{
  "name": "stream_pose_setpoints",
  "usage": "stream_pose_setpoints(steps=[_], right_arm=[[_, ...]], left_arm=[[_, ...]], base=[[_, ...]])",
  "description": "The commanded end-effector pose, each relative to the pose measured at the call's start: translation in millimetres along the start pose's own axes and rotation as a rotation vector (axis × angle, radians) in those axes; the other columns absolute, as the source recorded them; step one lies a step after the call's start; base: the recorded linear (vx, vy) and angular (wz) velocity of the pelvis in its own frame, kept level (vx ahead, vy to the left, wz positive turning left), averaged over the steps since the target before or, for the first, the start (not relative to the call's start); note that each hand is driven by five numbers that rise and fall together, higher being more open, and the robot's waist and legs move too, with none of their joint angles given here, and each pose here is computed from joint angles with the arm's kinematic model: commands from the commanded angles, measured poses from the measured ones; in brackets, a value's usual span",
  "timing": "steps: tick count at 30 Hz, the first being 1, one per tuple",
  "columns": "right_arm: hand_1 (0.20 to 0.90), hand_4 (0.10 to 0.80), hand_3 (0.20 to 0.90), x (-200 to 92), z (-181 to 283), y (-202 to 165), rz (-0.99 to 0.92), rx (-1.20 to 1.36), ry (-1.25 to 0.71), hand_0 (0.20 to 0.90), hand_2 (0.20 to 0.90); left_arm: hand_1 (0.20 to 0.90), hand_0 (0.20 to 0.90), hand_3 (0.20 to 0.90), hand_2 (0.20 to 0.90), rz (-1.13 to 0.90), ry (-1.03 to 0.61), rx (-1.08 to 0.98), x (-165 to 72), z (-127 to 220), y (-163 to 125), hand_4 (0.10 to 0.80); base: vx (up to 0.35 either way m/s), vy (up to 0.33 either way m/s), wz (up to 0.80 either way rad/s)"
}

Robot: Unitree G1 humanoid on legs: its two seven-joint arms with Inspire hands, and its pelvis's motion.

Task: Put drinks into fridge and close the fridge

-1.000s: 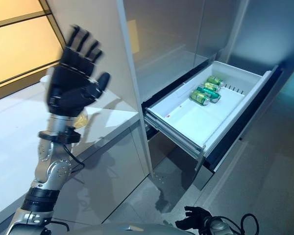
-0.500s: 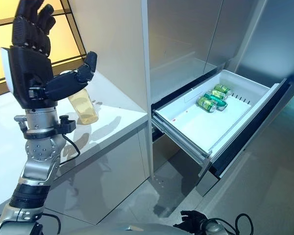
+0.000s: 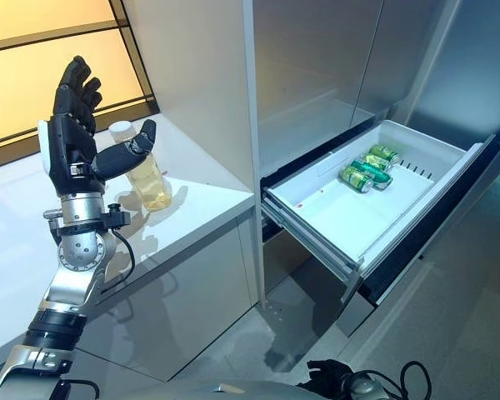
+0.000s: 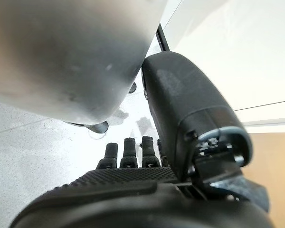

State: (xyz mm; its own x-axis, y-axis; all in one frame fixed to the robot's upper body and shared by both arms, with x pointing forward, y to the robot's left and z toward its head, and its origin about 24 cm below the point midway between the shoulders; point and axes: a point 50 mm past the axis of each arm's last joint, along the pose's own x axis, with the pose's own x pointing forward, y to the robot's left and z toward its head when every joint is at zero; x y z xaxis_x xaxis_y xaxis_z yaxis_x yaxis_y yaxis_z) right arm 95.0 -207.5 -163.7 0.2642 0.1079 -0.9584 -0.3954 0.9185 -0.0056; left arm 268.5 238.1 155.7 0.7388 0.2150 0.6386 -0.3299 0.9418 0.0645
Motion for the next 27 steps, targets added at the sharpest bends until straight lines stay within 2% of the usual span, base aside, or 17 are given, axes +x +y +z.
stream_pose_setpoints(steps=[1,19,27], right_arm=[[0.900,0.800,0.900,-1.5,-13.1,3.6,0.048,-0.079,0.060,0.900,0.900],[0.900,0.800,0.900,-2.8,-11.5,0.3,0.048,-0.079,0.060,0.900,0.900],[0.900,0.800,0.900,-3.0,-12.1,1.1,0.048,-0.077,0.059,0.900,0.900]], left_arm=[[0.900,0.900,0.900,0.900,0.047,-0.126,-0.039,24.6,20.0,1.4,0.800],[0.900,0.900,0.900,0.900,0.035,0.106,-0.037,12.4,-21.1,2.2,0.800],[0.900,0.900,0.900,0.900,0.030,0.156,0.002,8.5,-31.7,2.4,0.800]], base=[[0.000,0.000,0.00],[0.000,0.000,0.00],[0.000,0.007,-0.04]])
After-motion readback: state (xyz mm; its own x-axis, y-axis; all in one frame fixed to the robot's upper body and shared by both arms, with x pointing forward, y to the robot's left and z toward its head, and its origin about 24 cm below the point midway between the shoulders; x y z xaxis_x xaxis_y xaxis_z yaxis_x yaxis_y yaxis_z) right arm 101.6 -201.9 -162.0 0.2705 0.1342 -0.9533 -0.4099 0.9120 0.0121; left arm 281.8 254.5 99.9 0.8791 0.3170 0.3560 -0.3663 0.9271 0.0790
